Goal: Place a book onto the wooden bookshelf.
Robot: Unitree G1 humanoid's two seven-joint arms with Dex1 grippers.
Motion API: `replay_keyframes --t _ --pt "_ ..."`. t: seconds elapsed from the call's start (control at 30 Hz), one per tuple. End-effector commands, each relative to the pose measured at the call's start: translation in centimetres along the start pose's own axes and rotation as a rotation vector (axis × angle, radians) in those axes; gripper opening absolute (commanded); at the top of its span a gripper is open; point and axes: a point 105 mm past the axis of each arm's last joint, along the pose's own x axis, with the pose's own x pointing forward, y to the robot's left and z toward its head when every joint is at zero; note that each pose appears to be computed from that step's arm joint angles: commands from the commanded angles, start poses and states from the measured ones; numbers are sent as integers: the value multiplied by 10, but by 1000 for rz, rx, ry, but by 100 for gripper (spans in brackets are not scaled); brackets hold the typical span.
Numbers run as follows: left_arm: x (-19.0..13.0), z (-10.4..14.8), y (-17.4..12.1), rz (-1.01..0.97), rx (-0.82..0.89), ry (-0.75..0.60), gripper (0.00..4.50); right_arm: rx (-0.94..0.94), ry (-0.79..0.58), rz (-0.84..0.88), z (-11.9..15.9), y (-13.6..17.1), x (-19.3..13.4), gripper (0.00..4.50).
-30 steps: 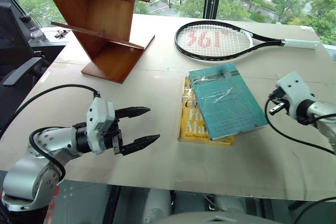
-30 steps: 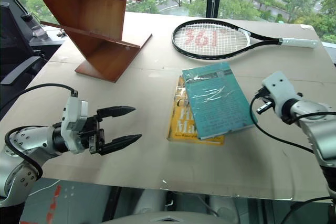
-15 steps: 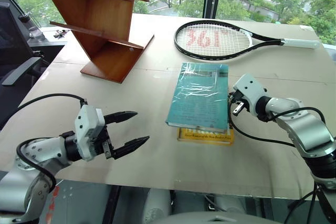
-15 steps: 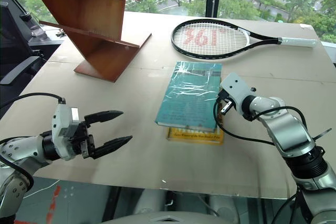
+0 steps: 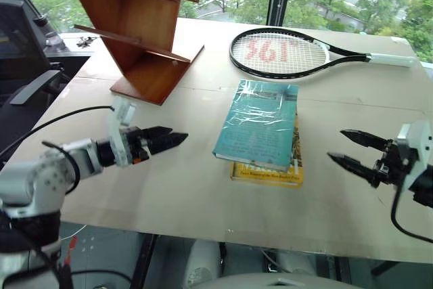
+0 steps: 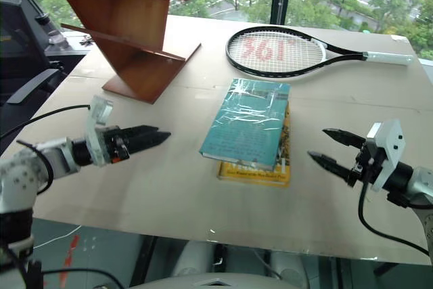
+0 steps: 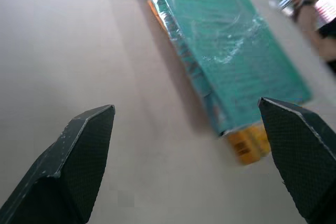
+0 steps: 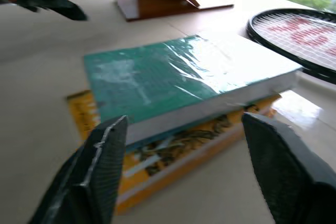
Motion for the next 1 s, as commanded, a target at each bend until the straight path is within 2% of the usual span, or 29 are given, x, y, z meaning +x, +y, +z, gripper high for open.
replay_keyframes --t 0.03,0.17,0.33,0.43,0.7,0.8,0.9,0.93,1.0 --pt "30 12 0 -115 -279 32 450 -84 -58 5 19 12 -1 448" --pt "69 18 -1 -175 -400 68 450 -92 -77 -39 22 21 -1 448" --pt "102 -1 10 -184 -392 150 450 -117 -62 -95 25 31 -4 448" --pt "111 -9 10 -221 -372 182 450 -116 -53 -108 26 39 -7 448" --pt "123 -8 -1 -378 -409 186 450 -78 -22 -124 19 55 -11 448" --pt "123 -14 -2 -400 -416 218 368 -54 -40 -121 18 57 -14 450" --pt "123 -14 -5 -419 -424 227 227 -41 -46 -95 17 59 -15 450" --pt "121 -13 -5 -423 -425 229 159 -39 -49 -85 17 59 -15 450" --pt "116 -12 -4 -424 -429 230 71 -40 -44 -70 15 58 -14 450"
